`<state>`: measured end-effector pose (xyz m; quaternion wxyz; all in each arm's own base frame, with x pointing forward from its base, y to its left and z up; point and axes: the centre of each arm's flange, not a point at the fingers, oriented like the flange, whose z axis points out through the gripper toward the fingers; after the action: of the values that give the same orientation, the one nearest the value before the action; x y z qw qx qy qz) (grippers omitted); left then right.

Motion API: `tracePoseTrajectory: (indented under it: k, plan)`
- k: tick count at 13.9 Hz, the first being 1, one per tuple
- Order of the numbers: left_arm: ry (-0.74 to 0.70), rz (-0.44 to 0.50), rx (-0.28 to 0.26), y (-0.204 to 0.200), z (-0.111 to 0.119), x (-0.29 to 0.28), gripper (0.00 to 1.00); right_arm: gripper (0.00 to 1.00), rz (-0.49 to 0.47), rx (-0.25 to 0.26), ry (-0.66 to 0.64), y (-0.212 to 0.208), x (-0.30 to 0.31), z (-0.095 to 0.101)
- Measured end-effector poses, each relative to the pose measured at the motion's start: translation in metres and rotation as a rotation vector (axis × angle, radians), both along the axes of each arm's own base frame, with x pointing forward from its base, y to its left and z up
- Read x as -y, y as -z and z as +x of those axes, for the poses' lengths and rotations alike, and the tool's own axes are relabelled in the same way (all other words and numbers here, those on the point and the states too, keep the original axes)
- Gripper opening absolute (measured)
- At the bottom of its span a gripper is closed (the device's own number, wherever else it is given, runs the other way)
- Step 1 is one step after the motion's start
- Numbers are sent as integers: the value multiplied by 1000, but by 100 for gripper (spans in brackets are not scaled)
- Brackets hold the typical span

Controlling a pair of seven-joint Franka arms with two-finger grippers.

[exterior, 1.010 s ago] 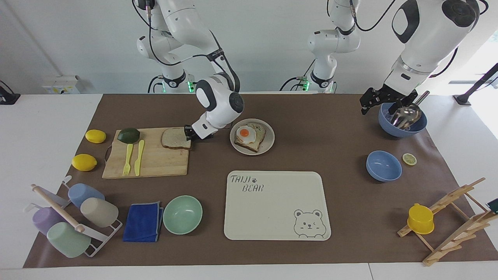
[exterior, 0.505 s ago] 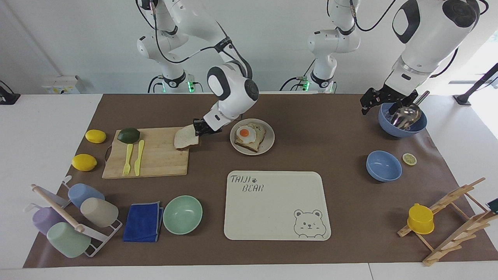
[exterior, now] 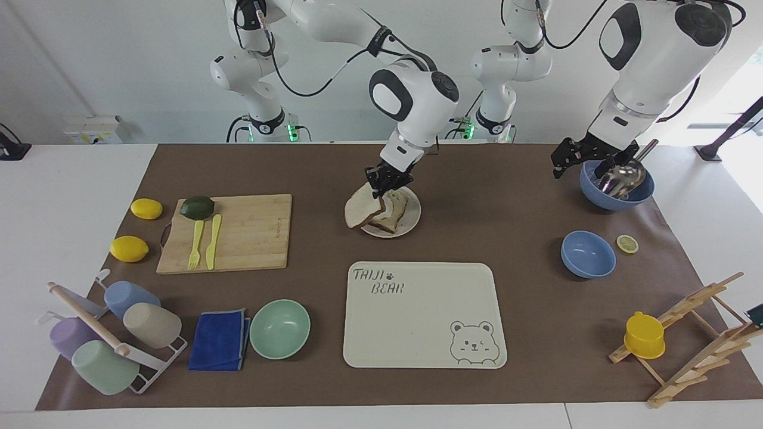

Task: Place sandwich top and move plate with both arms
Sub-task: 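Lift the right gripper up and away from the sandwich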

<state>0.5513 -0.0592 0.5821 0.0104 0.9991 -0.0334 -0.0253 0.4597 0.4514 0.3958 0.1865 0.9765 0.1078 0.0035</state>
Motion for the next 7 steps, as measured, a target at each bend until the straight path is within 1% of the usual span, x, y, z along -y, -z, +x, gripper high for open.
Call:
tracePoseTrajectory:
  k: [1,2,5,7]
  plan:
    - [-1,0,3,3,0,0,100,7,7,3,1,7,-6,-3]
    - [-2,0,5,4,0,-1,100,7,15,-7,5,11,-9,-5]
    - [-11,-3,22,4,0,-5,100,7,36,-54,23,21,-12,-14]
    - [-17,-5,24,11,1,-8,100,7,41,-54,24,22,-23,-27]
